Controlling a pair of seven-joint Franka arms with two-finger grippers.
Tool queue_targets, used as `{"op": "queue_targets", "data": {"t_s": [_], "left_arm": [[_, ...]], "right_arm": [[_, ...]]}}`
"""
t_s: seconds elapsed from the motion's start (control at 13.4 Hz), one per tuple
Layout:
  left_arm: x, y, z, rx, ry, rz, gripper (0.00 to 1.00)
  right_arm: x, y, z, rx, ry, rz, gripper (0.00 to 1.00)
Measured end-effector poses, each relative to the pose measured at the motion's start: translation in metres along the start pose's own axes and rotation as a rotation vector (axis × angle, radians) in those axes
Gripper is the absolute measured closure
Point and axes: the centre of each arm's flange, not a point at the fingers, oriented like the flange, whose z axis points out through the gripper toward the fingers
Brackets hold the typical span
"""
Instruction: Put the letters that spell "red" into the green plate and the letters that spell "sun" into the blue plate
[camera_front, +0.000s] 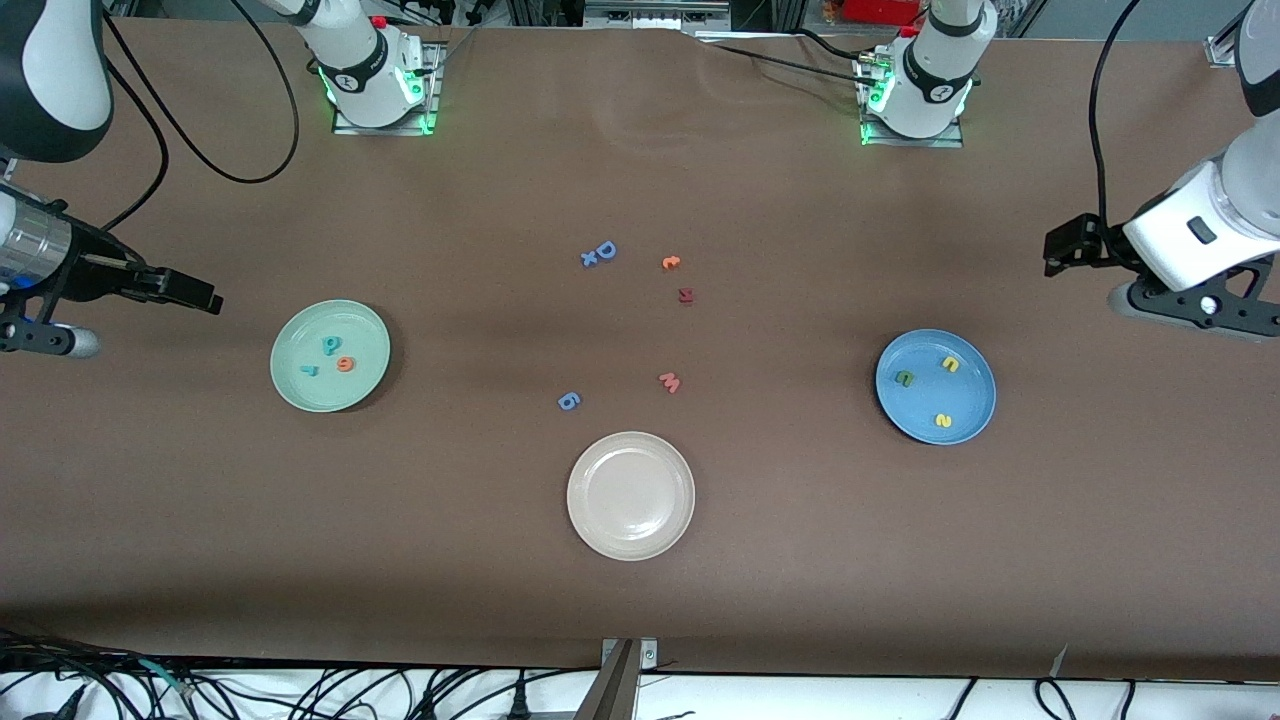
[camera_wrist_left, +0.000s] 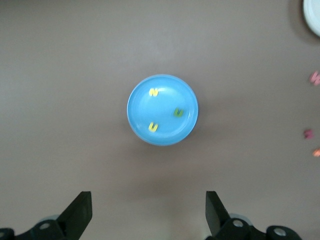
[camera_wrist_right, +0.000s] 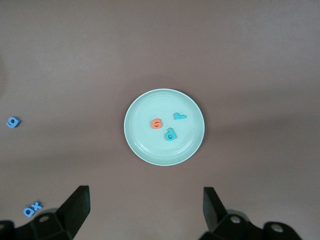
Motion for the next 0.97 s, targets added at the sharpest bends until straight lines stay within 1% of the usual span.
{"op": "queue_targets", "data": {"t_s": [0.07, 0.15, 0.3, 0.37, 0.45, 0.52, 0.75, 0.9, 0.97], "left_arm": [[0.000, -0.003, 0.000, -0.027, 0.010, -0.012, 0.00], [-0.002, -0.004, -0.001, -0.038, 0.014, -0.020, 0.00], [-0.012, -0.002, -0.005, -0.029, 0.018, -0.028, 0.00], [-0.019, 0.001, -0.006, -0.013, 0.035, -0.037, 0.00], [-0.027, 0.004, -0.005, 0.007, 0.070, -0.041, 0.00], [-0.037, 0.008, -0.002, 0.017, 0.099, -0.044, 0.00], [-0.061, 0.012, -0.007, 0.028, 0.142, -0.060, 0.00], [-0.068, 0.015, -0.017, 0.007, 0.158, -0.076, 0.00], [-0.070, 0.017, -0.020, 0.001, 0.152, -0.077, 0.00]], "right_arm": [[-0.001, -0.005, 0.001, -0.004, 0.000, -0.010, 0.00], [-0.001, -0.009, 0.001, -0.009, 0.000, -0.019, 0.00], [-0.002, -0.014, 0.002, -0.042, 0.001, -0.038, 0.00], [-0.002, -0.016, 0.004, -0.055, -0.001, -0.050, 0.00], [-0.002, -0.018, 0.005, -0.061, -0.002, -0.059, 0.00], [-0.001, -0.018, 0.005, -0.060, -0.001, -0.064, 0.00], [0.000, -0.020, -0.002, -0.043, 0.011, -0.077, 0.00], [-0.001, -0.024, -0.004, -0.034, 0.014, -0.085, 0.00], [-0.001, -0.025, -0.004, -0.033, 0.014, -0.088, 0.00]]}}
